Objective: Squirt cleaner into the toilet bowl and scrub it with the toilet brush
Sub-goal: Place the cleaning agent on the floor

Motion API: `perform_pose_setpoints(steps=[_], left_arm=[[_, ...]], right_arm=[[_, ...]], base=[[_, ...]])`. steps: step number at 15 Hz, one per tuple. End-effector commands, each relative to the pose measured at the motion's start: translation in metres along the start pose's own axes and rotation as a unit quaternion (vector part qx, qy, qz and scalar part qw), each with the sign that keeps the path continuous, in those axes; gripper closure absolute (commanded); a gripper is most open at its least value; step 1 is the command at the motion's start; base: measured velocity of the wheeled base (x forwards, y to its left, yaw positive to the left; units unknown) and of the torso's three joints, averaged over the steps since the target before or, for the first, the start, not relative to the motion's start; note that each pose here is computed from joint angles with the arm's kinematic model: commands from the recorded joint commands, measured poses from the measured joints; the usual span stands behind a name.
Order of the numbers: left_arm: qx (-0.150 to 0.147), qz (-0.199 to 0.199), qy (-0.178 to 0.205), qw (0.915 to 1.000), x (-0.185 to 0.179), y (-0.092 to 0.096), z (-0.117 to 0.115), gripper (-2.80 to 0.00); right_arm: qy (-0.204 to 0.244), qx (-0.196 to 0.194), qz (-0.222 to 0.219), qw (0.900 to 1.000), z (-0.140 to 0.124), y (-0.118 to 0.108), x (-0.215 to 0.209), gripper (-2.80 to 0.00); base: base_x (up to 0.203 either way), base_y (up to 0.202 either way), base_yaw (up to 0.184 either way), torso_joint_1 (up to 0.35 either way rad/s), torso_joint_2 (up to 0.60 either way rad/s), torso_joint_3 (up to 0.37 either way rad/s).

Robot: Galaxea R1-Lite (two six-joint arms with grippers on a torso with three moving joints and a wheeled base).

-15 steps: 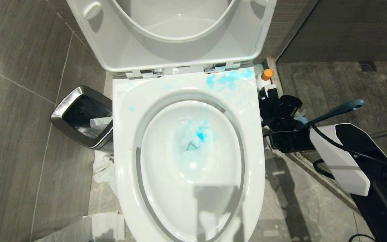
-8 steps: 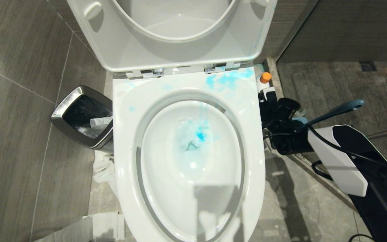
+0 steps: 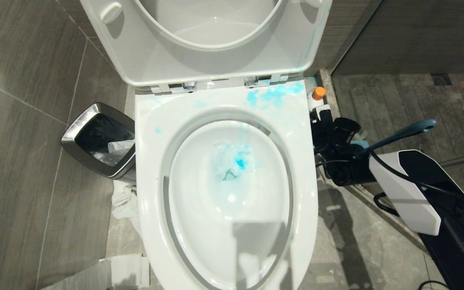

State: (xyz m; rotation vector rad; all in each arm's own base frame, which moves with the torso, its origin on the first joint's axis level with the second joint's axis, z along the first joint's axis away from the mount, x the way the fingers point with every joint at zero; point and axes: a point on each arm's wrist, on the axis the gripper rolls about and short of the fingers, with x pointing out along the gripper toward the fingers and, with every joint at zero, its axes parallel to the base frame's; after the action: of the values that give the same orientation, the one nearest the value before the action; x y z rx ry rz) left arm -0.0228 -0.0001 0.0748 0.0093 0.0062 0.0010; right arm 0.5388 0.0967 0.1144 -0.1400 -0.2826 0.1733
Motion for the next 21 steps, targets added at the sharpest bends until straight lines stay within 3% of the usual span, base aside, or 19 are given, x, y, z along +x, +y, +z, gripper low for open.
perform_pose_setpoints(steps=[1,21], left_arm=[[0.000,0.000,0.001,1.0000,0.0001,0.0000,0.0000,0.00],[0.000,0.000,0.000,1.0000,0.0001,0.0000,0.0002,0.00]], right_arm=[[-0.004,-0.001,-0.003,1.000,0.0033,-0.0009,0.0001,0.00],[-0.004,-0.002,-0.004,1.000,0.0035,-0.0017,0.0000,0.00]], base=[[0.000,0.000,0.000,0.000,0.00,0.000],[0.000,0.000,0.000,0.000,0.00,-0.041]])
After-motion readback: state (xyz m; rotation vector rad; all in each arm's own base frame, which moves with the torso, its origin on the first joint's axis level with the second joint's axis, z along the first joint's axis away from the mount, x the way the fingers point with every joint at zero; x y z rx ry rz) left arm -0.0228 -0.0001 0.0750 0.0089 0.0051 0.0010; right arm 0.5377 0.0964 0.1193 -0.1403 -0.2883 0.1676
